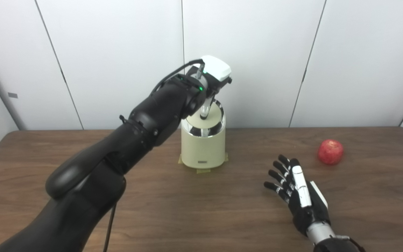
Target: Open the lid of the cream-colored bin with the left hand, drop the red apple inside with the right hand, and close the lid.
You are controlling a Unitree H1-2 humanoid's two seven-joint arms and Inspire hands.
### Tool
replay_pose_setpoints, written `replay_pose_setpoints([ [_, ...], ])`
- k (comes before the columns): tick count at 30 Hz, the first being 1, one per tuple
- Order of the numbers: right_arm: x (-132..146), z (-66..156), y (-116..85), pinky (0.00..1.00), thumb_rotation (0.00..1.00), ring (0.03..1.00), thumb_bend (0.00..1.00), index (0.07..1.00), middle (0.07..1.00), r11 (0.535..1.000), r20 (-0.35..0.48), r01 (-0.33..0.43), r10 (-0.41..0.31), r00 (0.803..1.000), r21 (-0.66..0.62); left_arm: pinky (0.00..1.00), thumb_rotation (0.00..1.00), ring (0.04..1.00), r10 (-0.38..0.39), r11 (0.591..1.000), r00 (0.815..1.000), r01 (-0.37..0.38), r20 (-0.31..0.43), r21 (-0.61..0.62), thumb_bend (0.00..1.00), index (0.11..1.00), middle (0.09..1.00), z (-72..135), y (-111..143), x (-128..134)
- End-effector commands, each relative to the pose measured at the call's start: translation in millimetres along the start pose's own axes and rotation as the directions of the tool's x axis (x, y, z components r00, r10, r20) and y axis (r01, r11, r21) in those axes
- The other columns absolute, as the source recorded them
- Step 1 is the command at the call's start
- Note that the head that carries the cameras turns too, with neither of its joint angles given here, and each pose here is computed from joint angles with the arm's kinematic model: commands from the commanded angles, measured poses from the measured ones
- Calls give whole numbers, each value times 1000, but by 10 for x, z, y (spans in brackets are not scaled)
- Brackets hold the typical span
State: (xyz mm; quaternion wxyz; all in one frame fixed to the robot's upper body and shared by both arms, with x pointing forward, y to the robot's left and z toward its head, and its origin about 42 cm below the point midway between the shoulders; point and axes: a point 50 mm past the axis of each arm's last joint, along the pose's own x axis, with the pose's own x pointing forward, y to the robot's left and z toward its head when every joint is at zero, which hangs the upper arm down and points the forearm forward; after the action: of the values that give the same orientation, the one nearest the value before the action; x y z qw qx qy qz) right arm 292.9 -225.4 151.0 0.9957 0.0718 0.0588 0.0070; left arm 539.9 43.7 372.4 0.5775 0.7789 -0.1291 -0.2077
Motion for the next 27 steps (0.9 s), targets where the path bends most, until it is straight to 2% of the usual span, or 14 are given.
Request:
replay_pose_setpoints([
  [1, 37, 199, 47, 751, 933, 898, 480, 959, 940, 1000, 74, -31, 31, 997, 1, 1000, 116, 1000, 111, 994, 993, -111, -31, -10, 968, 929, 979, -163, 643, -127],
  [6, 37, 214, 62, 738, 921, 890, 466, 946, 934, 1000, 65, -27, 27, 998, 0, 978, 123, 984, 159, 982, 984, -166, -77, -93, 957, 902, 967, -415, 1077, -354],
  [8, 38, 221, 63, 731, 921, 890, 458, 944, 934, 1000, 64, -25, 26, 998, -6, 908, 117, 987, 166, 978, 981, -176, -96, -113, 945, 892, 987, -505, 1195, -455],
  [10, 43, 220, 58, 729, 925, 887, 460, 944, 932, 1000, 63, -24, 25, 998, -13, 750, 142, 930, 155, 977, 981, -169, -112, -128, 947, 898, 944, -595, 1256, -529],
  [11, 43, 220, 57, 729, 925, 887, 462, 945, 932, 1000, 61, -24, 24, 998, -13, 725, 133, 923, 150, 975, 982, -166, -116, -146, 941, 905, 939, -639, 1270, -555],
  [15, 41, 230, 49, 738, 928, 894, 460, 953, 938, 1000, 60, -27, 28, 998, -9, 722, 103, 910, 120, 965, 986, -143, -113, -221, 925, 888, 932, -758, 1243, -646],
  [16, 41, 232, 47, 740, 918, 895, 462, 952, 938, 1000, 61, -28, 28, 998, -10, 770, 105, 930, 109, 962, 988, -131, -105, -239, 907, 885, 942, -771, 1227, -669],
  [18, 39, 237, 49, 743, 891, 896, 478, 949, 934, 999, 58, -30, 31, 998, -16, 809, 121, 942, 63, 934, 995, -87, -82, -347, 876, 885, 945, -804, 1142, -702],
  [20, 32, 244, 54, 742, 864, 894, 501, 947, 929, 999, 55, -38, 40, 998, -31, 801, 137, 941, 65, 903, 995, -92, -78, -420, 839, 875, 941, -821, 1061, -731],
  [22, 25, 249, 58, 744, 862, 892, 514, 949, 931, 999, 54, -41, 43, 998, -34, 745, 244, 894, 124, 866, 988, -154, -94, -475, 786, 851, 906, -829, 916, -776],
  [23, 20, 251, 58, 746, 850, 890, 520, 947, 929, 998, 55, -41, 43, 998, -37, 696, 375, 841, 158, 842, 982, -188, -103, -505, 719, 841, 865, -833, 826, -803],
  [24, 16, 252, 57, 746, 845, 888, 524, 946, 928, 998, 54, -40, 42, 998, -39, 692, 497, 825, 183, 791, 976, -216, -116, -573, 629, 838, 854, -841, 733, -826],
  [26, 8, 251, 51, 746, 839, 885, 524, 944, 928, 998, 52, -45, 47, 998, -47, 794, 786, 879, 217, 682, 966, -251, -138, -687, 492, 849, 895, -881, 548, -863],
  [27, 6, 249, 48, 754, 851, 891, 516, 950, 933, 998, 51, -44, 46, 998, -44, 858, 891, 912, 230, 622, 960, -269, -157, -735, 466, 864, 918, -904, 452, -883],
])
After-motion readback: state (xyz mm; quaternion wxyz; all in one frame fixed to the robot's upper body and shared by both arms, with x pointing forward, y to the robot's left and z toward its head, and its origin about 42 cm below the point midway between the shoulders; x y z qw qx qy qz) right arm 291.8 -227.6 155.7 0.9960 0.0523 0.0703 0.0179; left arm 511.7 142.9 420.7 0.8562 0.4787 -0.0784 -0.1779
